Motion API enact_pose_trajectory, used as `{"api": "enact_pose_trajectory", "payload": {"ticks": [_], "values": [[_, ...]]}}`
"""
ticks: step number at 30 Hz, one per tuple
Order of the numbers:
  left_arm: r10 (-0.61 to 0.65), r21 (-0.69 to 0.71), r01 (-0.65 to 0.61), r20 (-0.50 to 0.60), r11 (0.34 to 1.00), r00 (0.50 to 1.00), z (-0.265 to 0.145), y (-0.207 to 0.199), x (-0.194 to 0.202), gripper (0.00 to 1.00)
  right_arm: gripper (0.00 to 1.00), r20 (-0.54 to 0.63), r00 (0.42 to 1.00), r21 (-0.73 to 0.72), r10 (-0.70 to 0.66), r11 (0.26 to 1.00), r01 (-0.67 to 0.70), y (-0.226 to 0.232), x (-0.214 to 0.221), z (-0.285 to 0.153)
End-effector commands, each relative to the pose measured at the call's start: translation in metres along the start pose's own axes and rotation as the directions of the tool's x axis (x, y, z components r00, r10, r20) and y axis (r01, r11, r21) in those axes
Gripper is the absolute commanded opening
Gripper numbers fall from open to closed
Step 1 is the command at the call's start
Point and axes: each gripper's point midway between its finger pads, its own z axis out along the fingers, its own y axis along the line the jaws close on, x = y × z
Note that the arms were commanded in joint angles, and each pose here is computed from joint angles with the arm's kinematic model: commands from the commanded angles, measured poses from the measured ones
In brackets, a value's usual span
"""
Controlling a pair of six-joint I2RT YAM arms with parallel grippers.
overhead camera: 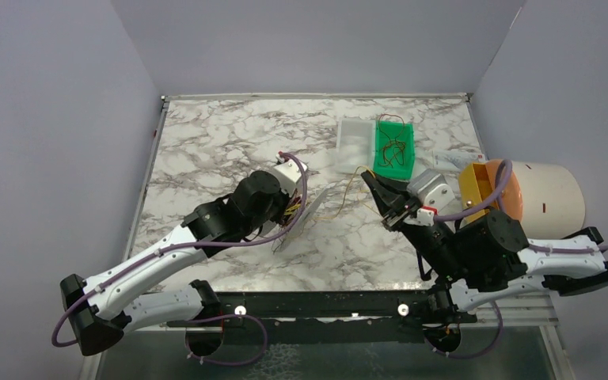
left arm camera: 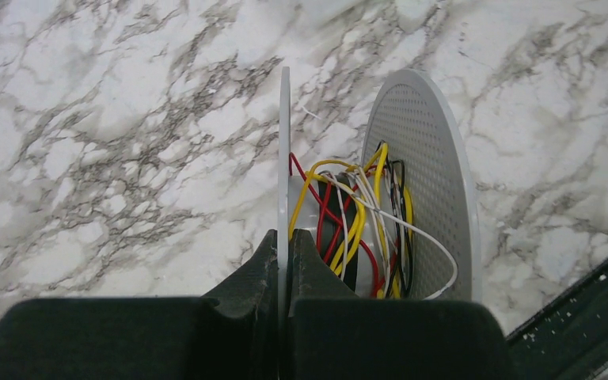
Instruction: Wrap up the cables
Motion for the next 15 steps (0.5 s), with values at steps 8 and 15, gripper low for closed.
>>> {"api": "enact_pose_trajectory", "payload": {"ticks": [8, 15], "values": [[0.065, 0.307, -0.085, 0.075, 0.948, 0.995, -0.028, -0.048, 0.000, 0.00, 0.01, -0.110, 0.988, 0.136, -0.105, 0.983, 0.120, -0.039, 0.051, 0.042], [0.042, 0.360, -0.074, 0.098, 0.930, 0.994, -0.041, -0.053, 0.009, 0.00, 0.01, -0.266, 0.964, 0.256, 0.020, 0.966, 0.050, -0.097, 0.141, 0.074]]}}
